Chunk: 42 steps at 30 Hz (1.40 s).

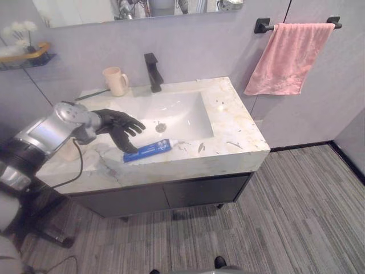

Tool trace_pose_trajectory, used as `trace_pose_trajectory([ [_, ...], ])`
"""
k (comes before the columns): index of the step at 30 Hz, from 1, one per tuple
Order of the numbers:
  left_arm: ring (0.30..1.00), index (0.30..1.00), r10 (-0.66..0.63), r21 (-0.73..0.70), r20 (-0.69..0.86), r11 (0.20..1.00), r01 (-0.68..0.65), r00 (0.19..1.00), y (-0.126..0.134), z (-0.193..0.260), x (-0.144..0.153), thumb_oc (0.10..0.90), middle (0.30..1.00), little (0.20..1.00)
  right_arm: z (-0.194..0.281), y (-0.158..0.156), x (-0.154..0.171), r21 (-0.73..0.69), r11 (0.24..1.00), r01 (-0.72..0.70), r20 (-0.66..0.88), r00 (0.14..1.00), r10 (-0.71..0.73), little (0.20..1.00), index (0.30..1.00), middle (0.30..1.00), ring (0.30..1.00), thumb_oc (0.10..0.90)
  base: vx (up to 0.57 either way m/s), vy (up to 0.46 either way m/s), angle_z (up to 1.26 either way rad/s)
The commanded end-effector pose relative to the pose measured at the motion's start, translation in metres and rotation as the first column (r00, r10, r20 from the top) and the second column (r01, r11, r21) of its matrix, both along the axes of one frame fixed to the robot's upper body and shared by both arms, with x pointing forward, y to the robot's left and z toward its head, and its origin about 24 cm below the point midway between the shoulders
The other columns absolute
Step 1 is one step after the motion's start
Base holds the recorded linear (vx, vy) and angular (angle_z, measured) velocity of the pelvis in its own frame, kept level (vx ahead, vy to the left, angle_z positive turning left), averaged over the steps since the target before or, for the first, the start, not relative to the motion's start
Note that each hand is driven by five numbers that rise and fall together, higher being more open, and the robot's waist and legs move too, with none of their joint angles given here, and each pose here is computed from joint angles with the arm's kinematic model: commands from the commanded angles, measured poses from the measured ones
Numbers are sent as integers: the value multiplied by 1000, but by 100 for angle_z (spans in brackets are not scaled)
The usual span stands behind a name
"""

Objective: Organize the bathroom.

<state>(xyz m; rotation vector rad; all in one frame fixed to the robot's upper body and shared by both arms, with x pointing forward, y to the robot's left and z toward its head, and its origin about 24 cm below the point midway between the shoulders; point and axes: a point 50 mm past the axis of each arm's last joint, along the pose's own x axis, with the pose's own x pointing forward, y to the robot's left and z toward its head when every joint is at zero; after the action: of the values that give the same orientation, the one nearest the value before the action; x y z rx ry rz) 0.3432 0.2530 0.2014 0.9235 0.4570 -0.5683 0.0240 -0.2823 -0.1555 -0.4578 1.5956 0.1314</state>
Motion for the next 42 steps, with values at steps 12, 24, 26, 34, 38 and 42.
trace_pose_trajectory([
  [12, 900, 900, 60, -27, 188, 998, -56, 980, 21, 58, 0, 800, 900, 900, 9, -26, -19, -88, 996, -10, -80, 997, 3, 900, 900, 900, 900, 800, 0, 0, 0],
  [24, 900, 900, 32, 12, 130, 999, -33, 991, 18, 52, -5, 800, 900, 900, 13, -33, -15, -103, 995, -3, -73, 997, -5, 900, 900, 900, 900, 800, 0, 0, 0],
  [26, 900, 900, 32, 21, 115, 999, -34, 993, 19, 50, -5, 800, 900, 900, 13, -33, -16, -105, 995, -4, -74, 997, -4, 900, 900, 900, 900, 800, 0, 0, 0],
  [34, 900, 900, 36, 53, 104, 998, -42, 994, 25, 51, -7, 800, 900, 900, 13, -34, -17, -109, 994, -6, -75, 997, -2, 900, 900, 900, 900, 800, 0, 0, 0],
  [38, 900, 900, 24, 79, 97, 996, -32, 995, 26, 51, -8, 800, 900, 900, 14, -36, -17, -116, 993, -8, -67, 998, 0, 900, 900, 900, 900, 800, 0, 0, 0],
  [42, 900, 900, 13, 109, 87, 994, -23, 996, 24, 51, -8, 800, 900, 900, 15, -39, -14, -124, 992, -10, -43, 999, 5, 900, 900, 900, 900, 800, 0, 0, 0],
])
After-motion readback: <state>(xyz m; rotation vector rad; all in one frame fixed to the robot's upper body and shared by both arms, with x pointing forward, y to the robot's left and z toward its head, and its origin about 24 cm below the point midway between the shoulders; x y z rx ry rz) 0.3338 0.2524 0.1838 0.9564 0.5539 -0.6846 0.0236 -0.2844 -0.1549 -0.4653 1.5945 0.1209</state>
